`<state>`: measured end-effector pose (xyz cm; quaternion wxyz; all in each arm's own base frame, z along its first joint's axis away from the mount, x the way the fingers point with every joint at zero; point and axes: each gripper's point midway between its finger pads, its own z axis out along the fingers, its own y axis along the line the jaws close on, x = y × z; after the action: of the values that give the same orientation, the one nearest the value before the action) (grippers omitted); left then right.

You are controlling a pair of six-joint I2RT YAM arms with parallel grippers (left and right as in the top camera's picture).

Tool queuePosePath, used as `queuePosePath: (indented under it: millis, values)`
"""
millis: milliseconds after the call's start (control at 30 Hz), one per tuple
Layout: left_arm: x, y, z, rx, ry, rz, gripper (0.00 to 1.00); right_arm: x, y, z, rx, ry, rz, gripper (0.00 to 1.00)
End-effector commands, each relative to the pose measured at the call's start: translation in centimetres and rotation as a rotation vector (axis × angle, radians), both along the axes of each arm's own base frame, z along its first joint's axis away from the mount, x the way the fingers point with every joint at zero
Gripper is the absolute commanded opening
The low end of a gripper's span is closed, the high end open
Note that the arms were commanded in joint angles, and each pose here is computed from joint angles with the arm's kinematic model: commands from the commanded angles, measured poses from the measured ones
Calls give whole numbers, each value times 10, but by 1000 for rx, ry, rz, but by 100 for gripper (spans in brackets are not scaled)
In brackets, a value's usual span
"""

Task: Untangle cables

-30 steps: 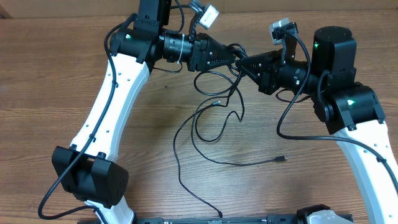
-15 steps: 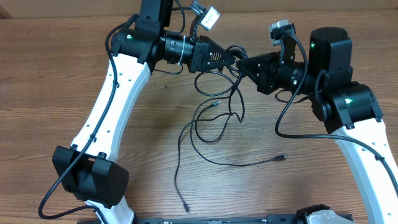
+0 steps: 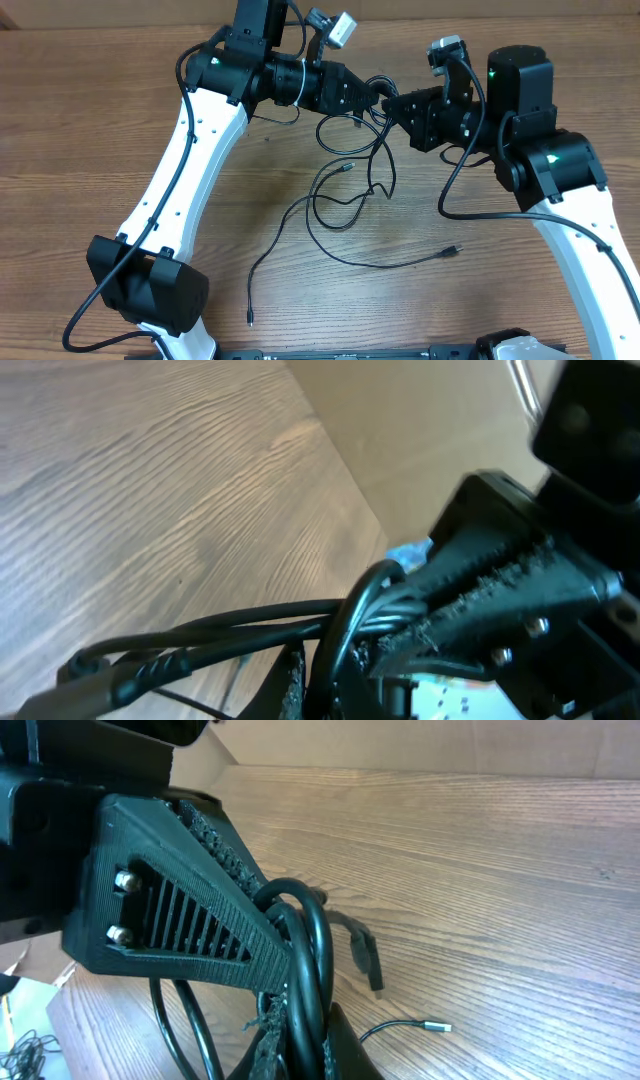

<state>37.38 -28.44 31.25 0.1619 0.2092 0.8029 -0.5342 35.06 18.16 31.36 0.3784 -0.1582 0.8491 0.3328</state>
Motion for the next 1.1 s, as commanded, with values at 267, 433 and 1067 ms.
queuePosePath:
  millis: [267, 433, 1067]
  values:
    - [40, 40, -12, 142, 192, 387, 4, 0, -8, 10, -27, -42, -20, 4]
    - [39, 41, -13, 147, 195, 387, 4, 3, -10, 9, -38, -48, -37, 4]
    - [45, 71, -45, 240, 536, 743, 4, 5, -13, 9, -50, -53, -57, 4]
